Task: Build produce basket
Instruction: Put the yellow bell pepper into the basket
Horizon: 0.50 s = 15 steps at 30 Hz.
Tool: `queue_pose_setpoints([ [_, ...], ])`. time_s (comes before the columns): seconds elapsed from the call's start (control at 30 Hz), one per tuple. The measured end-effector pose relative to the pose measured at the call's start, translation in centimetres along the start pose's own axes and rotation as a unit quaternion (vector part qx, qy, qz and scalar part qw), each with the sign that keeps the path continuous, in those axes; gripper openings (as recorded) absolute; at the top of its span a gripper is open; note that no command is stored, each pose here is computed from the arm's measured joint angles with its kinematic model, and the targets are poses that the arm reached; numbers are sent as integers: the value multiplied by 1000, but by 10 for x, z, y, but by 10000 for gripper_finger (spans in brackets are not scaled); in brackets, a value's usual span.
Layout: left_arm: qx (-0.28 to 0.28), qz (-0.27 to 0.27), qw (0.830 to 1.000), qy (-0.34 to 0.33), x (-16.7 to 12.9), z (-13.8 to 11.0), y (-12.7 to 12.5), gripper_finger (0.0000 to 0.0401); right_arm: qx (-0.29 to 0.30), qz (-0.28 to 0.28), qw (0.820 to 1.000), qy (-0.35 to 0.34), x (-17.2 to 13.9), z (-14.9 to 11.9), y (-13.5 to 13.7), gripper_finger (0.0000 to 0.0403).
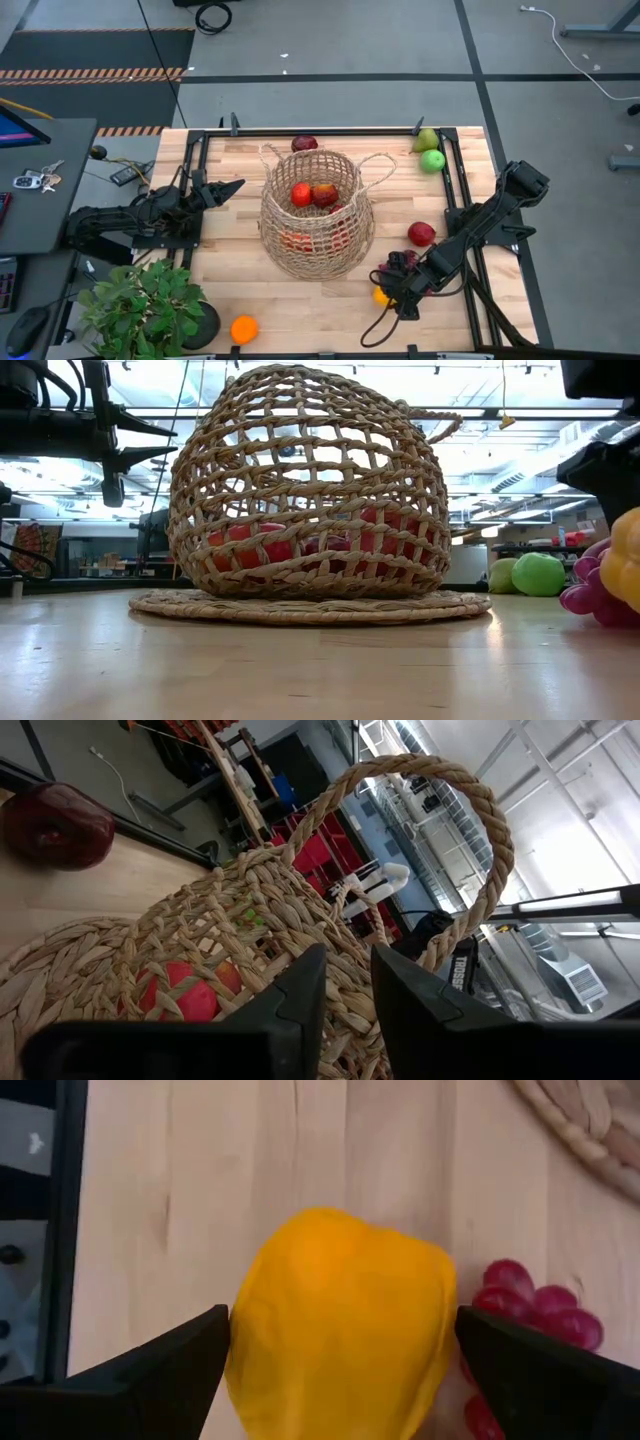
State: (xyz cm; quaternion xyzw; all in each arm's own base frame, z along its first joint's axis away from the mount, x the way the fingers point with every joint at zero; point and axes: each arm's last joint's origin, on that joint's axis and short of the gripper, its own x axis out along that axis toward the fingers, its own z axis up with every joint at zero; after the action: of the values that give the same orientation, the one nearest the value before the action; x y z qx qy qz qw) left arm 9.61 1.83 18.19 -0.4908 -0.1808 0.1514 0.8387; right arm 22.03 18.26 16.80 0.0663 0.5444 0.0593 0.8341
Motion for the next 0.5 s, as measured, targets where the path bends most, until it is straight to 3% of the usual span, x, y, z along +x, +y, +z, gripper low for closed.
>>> queue_pose_setpoints([
  [0.2,0,0,1000,0,0,0,0,91,0,7,1000,-8,2,0,0,382],
  [0.5,0,0,1000,0,0,0,0,85,1,10,1000,-12,2,0,1,329],
])
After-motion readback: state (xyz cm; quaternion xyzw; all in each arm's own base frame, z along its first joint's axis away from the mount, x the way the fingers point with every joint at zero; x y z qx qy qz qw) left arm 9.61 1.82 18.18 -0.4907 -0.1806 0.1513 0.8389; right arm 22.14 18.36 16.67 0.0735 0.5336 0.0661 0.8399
